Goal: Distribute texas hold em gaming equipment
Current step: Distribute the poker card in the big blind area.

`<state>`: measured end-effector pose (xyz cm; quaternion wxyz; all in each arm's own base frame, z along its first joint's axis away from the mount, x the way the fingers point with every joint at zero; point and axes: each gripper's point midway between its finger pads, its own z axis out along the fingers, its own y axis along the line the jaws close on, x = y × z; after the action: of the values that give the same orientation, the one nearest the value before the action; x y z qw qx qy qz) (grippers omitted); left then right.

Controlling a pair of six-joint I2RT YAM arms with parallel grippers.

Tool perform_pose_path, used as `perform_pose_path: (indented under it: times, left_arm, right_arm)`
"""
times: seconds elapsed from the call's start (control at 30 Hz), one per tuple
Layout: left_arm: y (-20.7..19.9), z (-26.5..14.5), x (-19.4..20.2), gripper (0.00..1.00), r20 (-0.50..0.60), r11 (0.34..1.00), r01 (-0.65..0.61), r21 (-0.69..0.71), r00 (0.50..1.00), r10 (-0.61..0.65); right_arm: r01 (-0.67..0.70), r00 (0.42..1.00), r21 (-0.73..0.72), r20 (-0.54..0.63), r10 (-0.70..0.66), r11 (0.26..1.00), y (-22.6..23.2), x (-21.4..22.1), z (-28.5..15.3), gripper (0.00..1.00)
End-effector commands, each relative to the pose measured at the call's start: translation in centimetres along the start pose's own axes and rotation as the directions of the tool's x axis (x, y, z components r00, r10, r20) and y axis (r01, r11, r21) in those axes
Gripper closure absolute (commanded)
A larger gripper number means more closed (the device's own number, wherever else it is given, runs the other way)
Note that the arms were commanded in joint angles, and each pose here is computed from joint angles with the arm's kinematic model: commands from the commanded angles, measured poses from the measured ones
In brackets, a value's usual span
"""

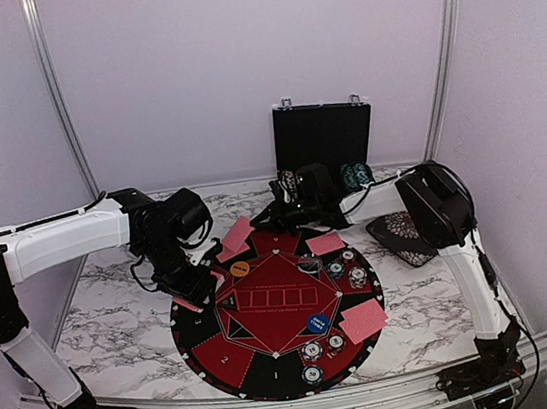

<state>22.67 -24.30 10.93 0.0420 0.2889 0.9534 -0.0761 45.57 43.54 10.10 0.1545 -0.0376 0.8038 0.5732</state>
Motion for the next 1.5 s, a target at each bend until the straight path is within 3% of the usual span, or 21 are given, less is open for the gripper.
perform_pose_path:
  times: [0.0, 0.67, 0.97, 1.47]
  left_arm:
    - [-0.2, -1.2, -0.4, 0.5, 0.049, 1.0, -0.005, 0.02, 0.999, 0.004]
    - [-0.2, -1.1, -0.2, 0.5, 0.042, 1.0, -0.01, 0.022, 0.999, 0.009]
    - [-0.2, -1.1, -0.2, 0.5, 0.042, 1.0, -0.008, 0.024, 0.999, 0.007]
    - [-0.4, -1.0, -0.2, 0.5, 0.038, 0.999, -0.006, 0.033, 0.999, 0.005]
  right_arm:
    - [0.006, 0.999, 0.022, 0.032, -0.007, 1.0, -1.1, -1.4, 0.6, 1.0]
    - [0.051, 0.999, 0.125, 0.012, -0.053, 0.991, -3.0, -0.4, 3.7, 0.98]
    - [0.11, 0.994, 0.224, -0.01, -0.111, 0.968, -3.5, 0.5, 3.9, 0.9]
    - [0.163, 0.986, 0.316, -0.008, -0.169, 0.935, -2.8, 0.4, 2.1, 0.63]
